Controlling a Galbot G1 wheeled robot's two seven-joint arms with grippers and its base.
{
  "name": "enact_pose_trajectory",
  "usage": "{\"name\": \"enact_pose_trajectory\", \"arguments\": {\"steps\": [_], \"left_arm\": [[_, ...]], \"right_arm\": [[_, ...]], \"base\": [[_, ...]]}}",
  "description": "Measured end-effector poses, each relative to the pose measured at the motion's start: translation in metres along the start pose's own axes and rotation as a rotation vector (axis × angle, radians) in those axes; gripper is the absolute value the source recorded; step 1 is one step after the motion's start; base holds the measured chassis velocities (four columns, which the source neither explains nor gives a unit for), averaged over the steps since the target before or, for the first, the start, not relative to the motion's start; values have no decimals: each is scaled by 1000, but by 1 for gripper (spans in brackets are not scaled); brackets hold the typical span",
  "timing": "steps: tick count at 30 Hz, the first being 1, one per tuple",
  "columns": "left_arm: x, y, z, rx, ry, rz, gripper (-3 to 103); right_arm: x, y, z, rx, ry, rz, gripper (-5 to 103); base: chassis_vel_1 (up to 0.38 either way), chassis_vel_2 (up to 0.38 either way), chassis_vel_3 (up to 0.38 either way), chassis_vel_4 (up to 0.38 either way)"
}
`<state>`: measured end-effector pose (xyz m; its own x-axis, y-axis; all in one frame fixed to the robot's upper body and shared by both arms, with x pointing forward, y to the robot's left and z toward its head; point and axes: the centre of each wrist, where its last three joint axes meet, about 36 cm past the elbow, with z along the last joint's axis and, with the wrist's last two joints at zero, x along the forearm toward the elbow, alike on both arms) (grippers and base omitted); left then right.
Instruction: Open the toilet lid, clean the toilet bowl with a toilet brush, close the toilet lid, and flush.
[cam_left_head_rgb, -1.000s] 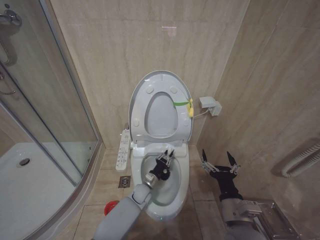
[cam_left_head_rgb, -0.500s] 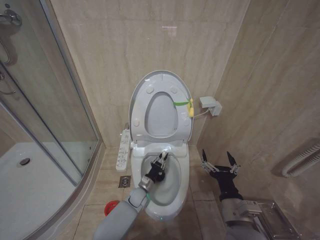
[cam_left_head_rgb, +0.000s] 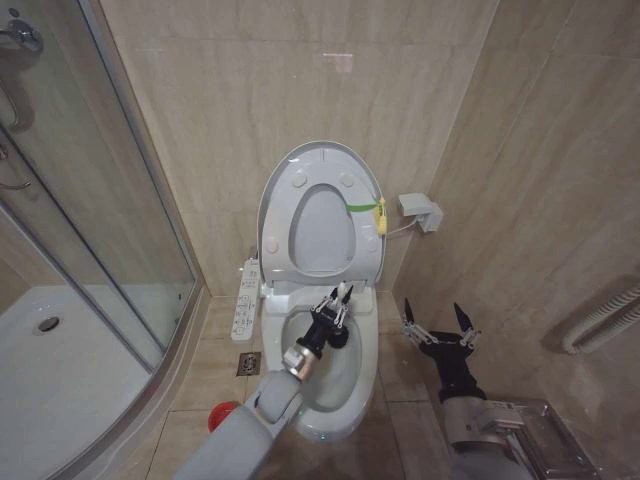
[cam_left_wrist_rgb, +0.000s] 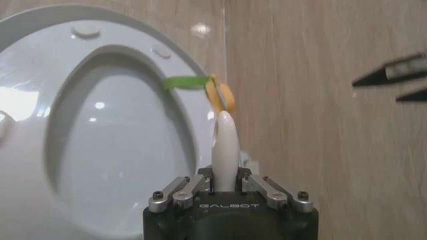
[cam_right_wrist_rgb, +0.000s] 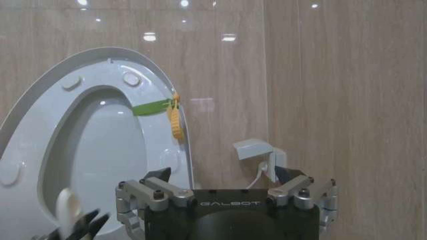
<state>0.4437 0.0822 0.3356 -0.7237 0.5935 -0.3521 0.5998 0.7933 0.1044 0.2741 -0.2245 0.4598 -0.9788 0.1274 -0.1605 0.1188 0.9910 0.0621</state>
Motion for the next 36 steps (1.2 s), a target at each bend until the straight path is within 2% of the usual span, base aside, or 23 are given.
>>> {"name": "enact_pose_trajectory", "arguments": {"steps": [3,12,15,18,22,25,30,32,36], "left_arm": [[15,5,4,-20,20,-23,21],[33,-1,-9,-4,2,-68,21],[44,-4,-30,-4,-33,-103,21],[51,-4,-40,-6,-41,-118,21],[79,0,-82,-53,-67,-202,21],[93,-2,-98,-74,-75,-228,21],[125,-12,-128,-106,-78,-261,21],[150,-18,-139,-131,-59,-296,21],[174,-29,-161,-155,-43,-338,21]], "right_arm": [[0,0,0,0,0,0,100],[0,0,0,0,0,0,100],[0,0,0,0,0,0,100],[0,0,0,0,0,0,100],[0,0,0,0,0,0,100],[0,0,0,0,0,0,100],[0,0,0,0,0,0,100],[0,0,0,0,0,0,100],[0,0,0,0,0,0,100]], "base": [[0,0,0,0],[0,0,0,0],[0,0,0,0],[0,0,0,0],[0,0,0,0],[0,0,0,0],[0,0,0,0],[0,0,0,0],[0,0,0,0]]}}
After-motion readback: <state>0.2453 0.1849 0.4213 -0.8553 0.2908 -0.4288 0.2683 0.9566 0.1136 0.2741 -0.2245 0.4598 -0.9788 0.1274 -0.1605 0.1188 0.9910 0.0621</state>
